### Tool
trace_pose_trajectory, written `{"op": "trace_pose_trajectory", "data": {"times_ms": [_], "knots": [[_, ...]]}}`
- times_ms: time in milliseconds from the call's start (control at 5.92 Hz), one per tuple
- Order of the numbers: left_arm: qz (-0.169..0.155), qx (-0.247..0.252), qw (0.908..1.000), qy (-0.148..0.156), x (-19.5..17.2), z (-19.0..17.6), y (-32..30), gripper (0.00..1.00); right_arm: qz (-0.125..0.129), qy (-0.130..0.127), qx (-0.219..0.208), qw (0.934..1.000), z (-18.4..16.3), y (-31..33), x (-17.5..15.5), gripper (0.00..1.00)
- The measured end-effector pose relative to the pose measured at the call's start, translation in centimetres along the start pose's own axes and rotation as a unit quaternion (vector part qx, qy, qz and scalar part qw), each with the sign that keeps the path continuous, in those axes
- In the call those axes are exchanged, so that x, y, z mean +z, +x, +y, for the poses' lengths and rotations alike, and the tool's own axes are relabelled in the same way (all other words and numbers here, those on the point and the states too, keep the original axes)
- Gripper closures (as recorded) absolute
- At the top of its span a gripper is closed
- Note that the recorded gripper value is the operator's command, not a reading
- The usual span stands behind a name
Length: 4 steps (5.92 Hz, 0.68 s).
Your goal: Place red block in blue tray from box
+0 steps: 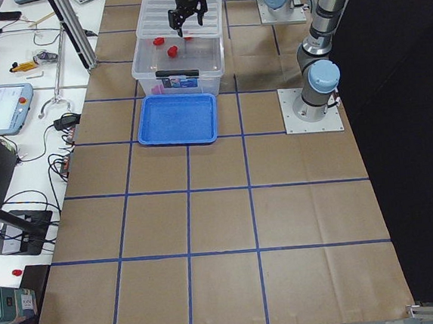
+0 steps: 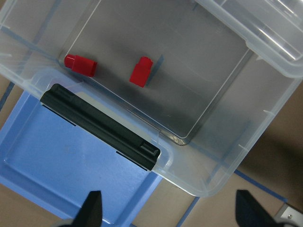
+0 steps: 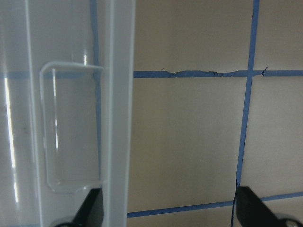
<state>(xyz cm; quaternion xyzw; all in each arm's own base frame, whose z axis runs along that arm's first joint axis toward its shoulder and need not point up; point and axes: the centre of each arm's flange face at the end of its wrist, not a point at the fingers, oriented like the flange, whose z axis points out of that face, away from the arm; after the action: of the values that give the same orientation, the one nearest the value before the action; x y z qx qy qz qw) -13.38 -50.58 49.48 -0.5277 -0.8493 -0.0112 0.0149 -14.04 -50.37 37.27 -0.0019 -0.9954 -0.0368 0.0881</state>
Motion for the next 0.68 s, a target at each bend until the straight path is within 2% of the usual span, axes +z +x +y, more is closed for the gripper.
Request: {"op": "trace_pose_trajectory", "data": {"times_ms": [338, 676], "knots": [[0.008, 0.102, 0.9947, -0.010, 1.6, 0.0, -0.2, 0.02, 0.008, 0.026, 0.020, 0.9994, -1.1, -1.1, -4.5, 0.00], [0.000, 0.176, 0.9842, -0.019, 2.2, -0.2, -0.8, 0.03, 0.003, 0.024, 0.052, 0.9983, -2.2, -6.7, -10.8, 0.00]]}}
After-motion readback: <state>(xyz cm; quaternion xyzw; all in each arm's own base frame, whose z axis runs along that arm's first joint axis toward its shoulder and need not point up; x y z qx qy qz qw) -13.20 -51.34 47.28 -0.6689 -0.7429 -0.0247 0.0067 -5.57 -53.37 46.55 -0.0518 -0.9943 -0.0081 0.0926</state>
